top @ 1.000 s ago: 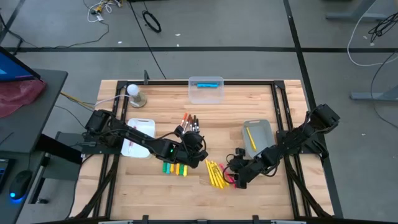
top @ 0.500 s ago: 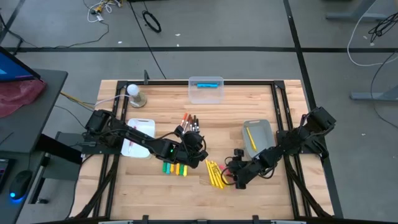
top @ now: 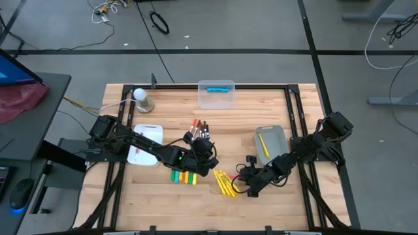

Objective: Pick & Place Markers
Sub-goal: Put the pink pen into the gray bin

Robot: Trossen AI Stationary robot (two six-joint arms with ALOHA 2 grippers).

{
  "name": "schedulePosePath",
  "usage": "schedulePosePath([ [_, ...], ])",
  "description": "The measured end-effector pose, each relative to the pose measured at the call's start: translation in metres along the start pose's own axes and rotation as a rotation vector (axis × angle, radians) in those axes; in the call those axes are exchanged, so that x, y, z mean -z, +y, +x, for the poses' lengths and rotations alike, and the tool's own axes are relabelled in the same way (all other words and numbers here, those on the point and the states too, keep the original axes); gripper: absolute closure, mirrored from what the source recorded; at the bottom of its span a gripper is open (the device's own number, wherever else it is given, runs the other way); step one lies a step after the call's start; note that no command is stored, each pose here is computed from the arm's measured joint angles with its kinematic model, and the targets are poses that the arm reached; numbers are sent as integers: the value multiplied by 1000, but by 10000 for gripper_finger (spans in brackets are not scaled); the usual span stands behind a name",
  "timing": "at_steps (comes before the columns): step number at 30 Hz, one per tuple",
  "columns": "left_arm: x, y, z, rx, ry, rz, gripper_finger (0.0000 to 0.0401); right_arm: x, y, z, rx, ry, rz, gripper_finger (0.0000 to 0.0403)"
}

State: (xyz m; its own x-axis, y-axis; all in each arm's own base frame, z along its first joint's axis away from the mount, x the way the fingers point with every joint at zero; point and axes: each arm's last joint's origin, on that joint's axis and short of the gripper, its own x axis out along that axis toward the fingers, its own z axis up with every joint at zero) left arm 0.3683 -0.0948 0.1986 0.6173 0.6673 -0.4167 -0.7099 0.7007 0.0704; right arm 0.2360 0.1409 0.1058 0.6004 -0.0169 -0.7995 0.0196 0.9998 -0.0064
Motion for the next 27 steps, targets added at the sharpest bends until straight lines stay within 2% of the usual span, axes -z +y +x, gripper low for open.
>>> schedulePosePath([
  [2,0,0,0,0,0,0,263,-1,-1,0,-10,6,5,380],
  [4,0,0,0,0,0,0,263,-1,-2,0,-12,8,6,390],
  [12,0,0,0,0,0,0,263,-4,-5,-10,-16,0,89,388],
  [16,0,0,0,0,0,0,263,-11,-8,-23,15,-54,155,390],
  [27,0,0,0,0,0,-2,263,-30,-26,-71,11,-183,279,390],
])
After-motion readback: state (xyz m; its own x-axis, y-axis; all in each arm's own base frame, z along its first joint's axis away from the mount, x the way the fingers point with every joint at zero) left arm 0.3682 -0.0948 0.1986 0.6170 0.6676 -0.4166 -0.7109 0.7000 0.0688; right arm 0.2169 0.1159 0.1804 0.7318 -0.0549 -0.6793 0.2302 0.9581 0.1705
